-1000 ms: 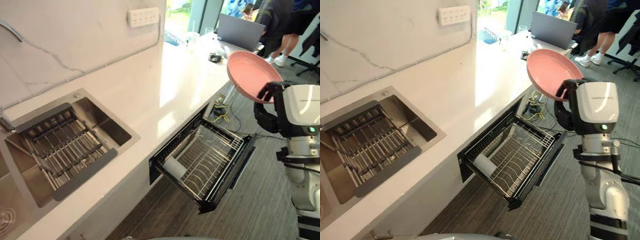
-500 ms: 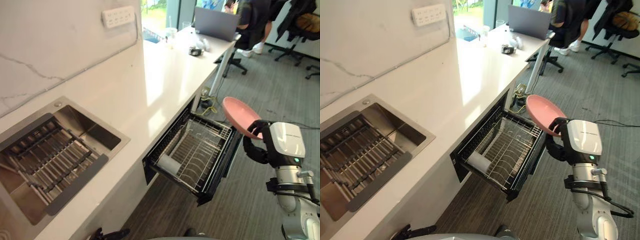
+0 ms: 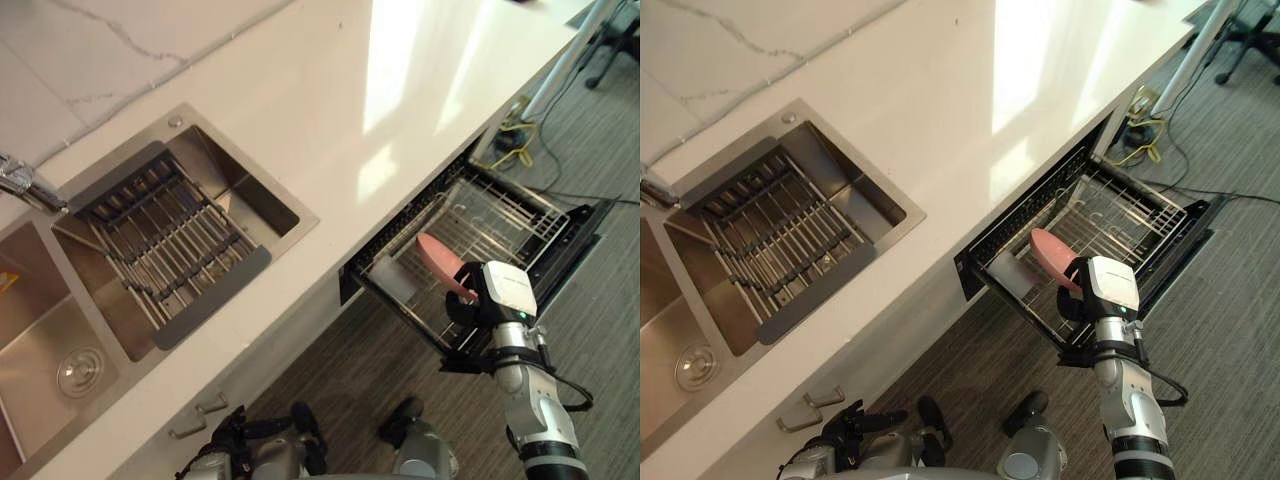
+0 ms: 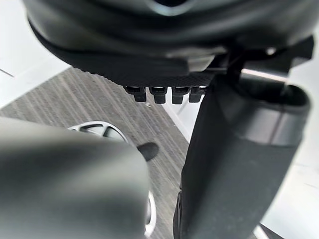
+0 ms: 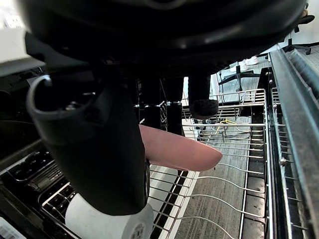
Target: Walk over to the sink, pick up the cup, carry it to the dishwasher, place the cup inside the dishwasher, then close the dishwasher door
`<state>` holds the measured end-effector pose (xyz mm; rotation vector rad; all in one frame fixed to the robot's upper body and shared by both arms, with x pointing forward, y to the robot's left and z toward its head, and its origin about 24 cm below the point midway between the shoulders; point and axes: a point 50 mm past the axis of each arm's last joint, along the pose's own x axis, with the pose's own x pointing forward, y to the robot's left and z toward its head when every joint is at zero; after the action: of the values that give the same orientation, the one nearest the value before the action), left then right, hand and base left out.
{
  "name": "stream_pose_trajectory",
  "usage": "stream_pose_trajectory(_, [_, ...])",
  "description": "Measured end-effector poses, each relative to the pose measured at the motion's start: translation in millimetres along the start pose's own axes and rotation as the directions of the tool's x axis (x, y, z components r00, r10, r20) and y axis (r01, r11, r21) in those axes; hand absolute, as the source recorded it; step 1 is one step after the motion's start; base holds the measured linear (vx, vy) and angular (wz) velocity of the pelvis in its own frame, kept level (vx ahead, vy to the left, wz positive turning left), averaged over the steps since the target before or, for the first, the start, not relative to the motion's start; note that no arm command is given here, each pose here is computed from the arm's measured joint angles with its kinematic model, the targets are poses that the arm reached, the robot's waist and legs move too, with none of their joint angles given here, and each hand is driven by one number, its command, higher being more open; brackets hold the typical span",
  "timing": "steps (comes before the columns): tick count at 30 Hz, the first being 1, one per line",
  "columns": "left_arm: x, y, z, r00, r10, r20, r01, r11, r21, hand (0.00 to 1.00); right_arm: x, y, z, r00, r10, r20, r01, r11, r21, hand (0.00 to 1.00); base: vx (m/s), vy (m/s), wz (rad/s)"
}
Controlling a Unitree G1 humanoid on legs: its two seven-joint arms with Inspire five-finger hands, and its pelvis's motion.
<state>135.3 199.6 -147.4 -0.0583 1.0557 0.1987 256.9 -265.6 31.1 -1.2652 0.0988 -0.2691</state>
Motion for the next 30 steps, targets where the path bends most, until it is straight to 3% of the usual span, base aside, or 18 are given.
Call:
stream_pose_trajectory(7, [2.7, -3.3, 22.3, 0.997, -0.021, 0.08, 0.02, 1.0, 0.021, 1.0, 37.3, -24.4, -11.9, 0.984, -0.126, -0.13, 0.123, 0.992, -0.031, 0.0, 0.02, 0.009, 0.1])
stream_pose_trajectory(8, [2.8, -2.2, 23.8, 0.996, -0.02, 0.087, 0.019, 1.0, 0.015, 1.0, 39.9, -26.8, -12.9, 0.981, -0.135, -0.141, 0.132, 0.991, -0.026, 1.0, 0.05, -0.023, 0.07])
stream_pose_trajectory(13, [3.3, -1.0, 35.4, 0.99, -0.025, 0.139, 0.021, 0.999, 0.025, 1.0, 56.4, -46.4, -16.7, 0.954, -0.2, -0.222, 0.215, 0.975, 0.047, 1.0, 0.05, -0.038, 0.03])
stream_pose_trajectory(21, [3.3, -1.7, 36.2, 0.989, -0.035, 0.143, 0.031, 0.999, 0.031, 1.0, 54.0, -46.1, -16.1, 0.961, -0.173, -0.215, 0.207, 0.967, 0.148, 1.0, 0.06, -0.054, 0.02])
stream_pose_trajectory(27, [2.1, 3.4, 18.3, 0.998, -0.015, 0.064, 0.01, 0.997, 0.078, 1.0, 36.3, -72.1, 2.5, 0.962, -0.263, -0.072, 0.272, 0.914, 0.302, 1.0, 0.02, -0.06, -0.11])
stream_pose_trajectory(30, [-2.7, 15.7, -7.9, 1.0, 0.03, -0.001, -0.03, 0.996, 0.084, 1.0, 26.3, -86.5, -11.1, 0.939, -0.32, -0.127, 0.344, 0.854, 0.391, 1.0, 0.07, -0.095, -0.18])
